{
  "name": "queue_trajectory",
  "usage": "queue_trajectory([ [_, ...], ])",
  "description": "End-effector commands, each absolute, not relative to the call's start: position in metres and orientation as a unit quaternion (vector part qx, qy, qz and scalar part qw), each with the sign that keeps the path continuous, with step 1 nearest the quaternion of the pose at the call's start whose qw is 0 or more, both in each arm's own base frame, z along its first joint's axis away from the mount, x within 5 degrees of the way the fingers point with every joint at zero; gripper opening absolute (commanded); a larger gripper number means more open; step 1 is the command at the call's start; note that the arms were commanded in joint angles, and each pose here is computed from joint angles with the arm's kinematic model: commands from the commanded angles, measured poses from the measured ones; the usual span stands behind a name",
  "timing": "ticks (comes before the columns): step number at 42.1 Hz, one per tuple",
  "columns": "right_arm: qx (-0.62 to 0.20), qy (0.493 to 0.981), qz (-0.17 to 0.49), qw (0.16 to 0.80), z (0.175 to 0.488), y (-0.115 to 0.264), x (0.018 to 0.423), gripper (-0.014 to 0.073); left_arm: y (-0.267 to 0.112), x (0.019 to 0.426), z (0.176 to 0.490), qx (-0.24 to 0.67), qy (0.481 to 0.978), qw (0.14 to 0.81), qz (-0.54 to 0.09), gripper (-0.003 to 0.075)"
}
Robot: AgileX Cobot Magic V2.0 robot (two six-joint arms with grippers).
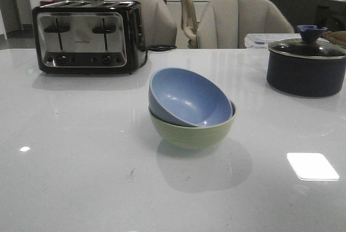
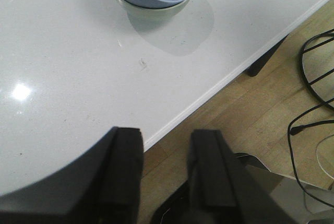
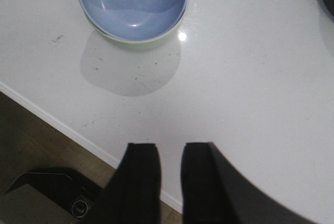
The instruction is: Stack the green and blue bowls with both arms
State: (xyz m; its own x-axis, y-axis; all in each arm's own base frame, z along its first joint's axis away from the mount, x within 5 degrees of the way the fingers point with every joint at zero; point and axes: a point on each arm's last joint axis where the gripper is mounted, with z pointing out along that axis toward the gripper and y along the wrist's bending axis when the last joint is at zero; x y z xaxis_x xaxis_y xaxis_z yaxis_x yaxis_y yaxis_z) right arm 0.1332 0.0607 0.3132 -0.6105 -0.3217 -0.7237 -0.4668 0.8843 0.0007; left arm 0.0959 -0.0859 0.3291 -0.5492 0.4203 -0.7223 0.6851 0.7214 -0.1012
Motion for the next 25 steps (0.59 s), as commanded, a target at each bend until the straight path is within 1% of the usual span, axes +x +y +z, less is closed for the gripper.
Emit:
queue_trajectory([
  [1, -0.222, 0.875, 0.095, 0.419, 0.3254, 0.061, 0.136, 0.0103, -0.0887, 0.0981, 0.3421, 0.313, 0.842, 0.389, -0.206, 0.0164],
  [4, -0.222, 0.875, 0.095, 0.419, 0.3254, 0.061, 0.136, 0.0035, -0.0887, 0.0981, 0.3421, 0.313, 0.842, 0.389, -0.206, 0.0101],
  [5, -0.222, 0.875, 0.095, 0.419, 0.3254, 0.061, 0.136, 0.0032, -0.0887, 0.0981, 0.3421, 0.313, 0.842, 0.389, -0.206, 0.0097],
  [25, -0.222, 0.875, 0.095, 0.419, 0.3254, 0.061, 0.136, 0.0034, -0.0883, 0.0984, 0.342, 0.314, 0.842, 0.389, -0.203, 0.0102],
])
